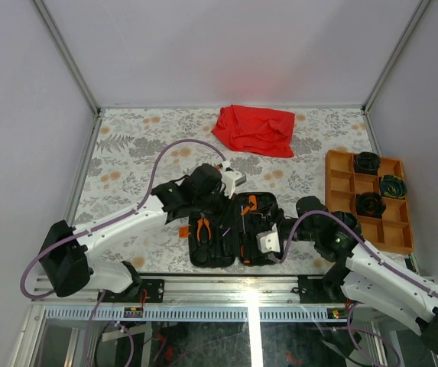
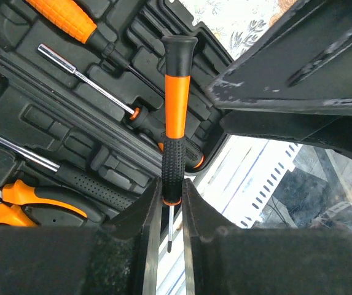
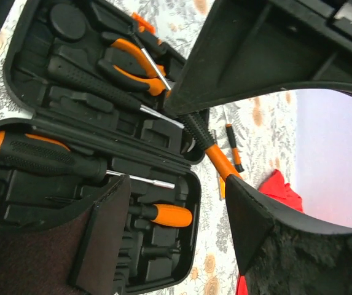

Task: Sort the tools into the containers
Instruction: Pick up the screwdriver from the center of the board.

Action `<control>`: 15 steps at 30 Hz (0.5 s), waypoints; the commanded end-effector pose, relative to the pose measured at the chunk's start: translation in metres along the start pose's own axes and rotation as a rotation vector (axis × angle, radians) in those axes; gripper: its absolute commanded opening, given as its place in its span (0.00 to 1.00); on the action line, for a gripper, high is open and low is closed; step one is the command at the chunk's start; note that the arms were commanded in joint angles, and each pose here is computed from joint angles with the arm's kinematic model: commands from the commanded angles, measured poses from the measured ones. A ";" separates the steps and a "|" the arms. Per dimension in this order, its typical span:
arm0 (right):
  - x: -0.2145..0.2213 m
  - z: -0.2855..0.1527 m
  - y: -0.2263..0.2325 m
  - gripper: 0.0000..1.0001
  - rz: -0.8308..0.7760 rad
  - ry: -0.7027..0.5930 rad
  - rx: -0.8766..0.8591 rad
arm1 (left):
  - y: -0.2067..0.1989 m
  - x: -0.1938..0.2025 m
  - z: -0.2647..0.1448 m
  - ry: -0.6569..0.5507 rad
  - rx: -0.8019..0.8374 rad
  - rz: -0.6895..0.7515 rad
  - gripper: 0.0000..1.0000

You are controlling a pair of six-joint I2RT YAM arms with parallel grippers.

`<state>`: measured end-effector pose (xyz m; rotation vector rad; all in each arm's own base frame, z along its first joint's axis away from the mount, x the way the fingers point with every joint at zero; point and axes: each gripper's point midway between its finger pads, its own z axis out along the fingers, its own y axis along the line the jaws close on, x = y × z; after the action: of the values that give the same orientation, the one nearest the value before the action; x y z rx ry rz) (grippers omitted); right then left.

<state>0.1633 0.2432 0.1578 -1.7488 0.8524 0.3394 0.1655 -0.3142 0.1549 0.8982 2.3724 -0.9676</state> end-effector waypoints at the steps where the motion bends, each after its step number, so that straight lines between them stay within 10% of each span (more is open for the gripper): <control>1: -0.015 0.004 -0.016 0.68 -0.113 -0.034 -0.043 | -0.014 -0.006 -0.003 0.001 0.048 0.054 0.01; 15: -0.001 0.009 -0.010 0.55 -0.127 0.036 -0.150 | -0.020 0.009 0.011 0.074 0.057 0.072 0.00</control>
<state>0.1717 0.2502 0.1567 -1.8694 0.7784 0.2911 0.1485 -0.3221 0.1369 1.0053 2.4199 -0.9689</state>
